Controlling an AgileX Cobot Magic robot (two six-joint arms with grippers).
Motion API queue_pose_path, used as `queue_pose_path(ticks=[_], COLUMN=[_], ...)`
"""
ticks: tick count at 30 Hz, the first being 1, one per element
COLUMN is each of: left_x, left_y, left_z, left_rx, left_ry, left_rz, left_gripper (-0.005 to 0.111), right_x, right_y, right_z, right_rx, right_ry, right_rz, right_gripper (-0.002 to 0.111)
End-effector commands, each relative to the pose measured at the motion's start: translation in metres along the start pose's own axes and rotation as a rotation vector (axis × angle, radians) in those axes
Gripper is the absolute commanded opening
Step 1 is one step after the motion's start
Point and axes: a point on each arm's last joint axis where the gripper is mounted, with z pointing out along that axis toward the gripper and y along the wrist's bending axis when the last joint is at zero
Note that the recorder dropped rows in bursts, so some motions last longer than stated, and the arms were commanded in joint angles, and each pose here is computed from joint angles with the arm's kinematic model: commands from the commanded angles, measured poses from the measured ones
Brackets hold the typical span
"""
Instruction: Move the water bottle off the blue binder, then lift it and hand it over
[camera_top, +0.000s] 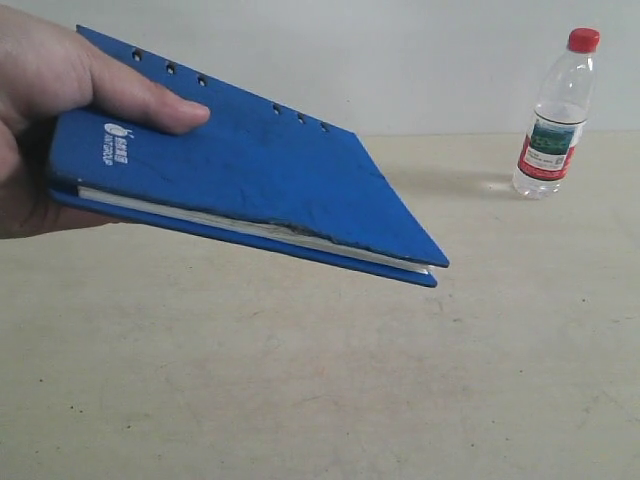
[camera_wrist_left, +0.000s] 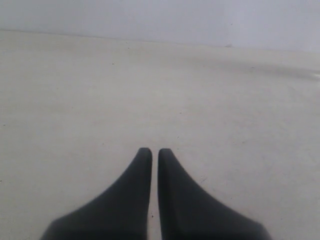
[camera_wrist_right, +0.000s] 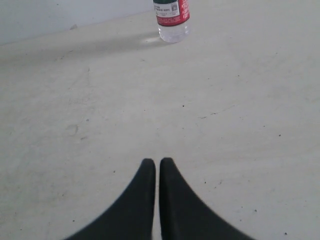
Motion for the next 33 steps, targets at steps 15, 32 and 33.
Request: queue_pose_path(ticks=[15, 32, 33], left_x=[-0.0072, -0.0071, -0.0071], left_y=[-0.0002, -0.0002, -0.0002], left_z=[-0.0002, -0.0002, -0.0002], left_rx=[0.004, 0.004, 0.004], left_ry=[-0.087, -0.086, -0.086], left_rz=[-0.007, -0.007, -0.007], left_gripper=[0.004, 0.004, 0.004], right_x=[-0.0145, -0.0145, -0.0145], right_y=[-0.0072, -0.0072, -0.0072], right_z=[-0.0019, -0.0019, -0.0019], right_rx=[0.098, 0.098, 0.098], right_ry=[-0.147, -0.147, -0.147], right_rz=[-0.226, -0.226, -0.226], right_gripper=[0.000, 0.000, 0.000])
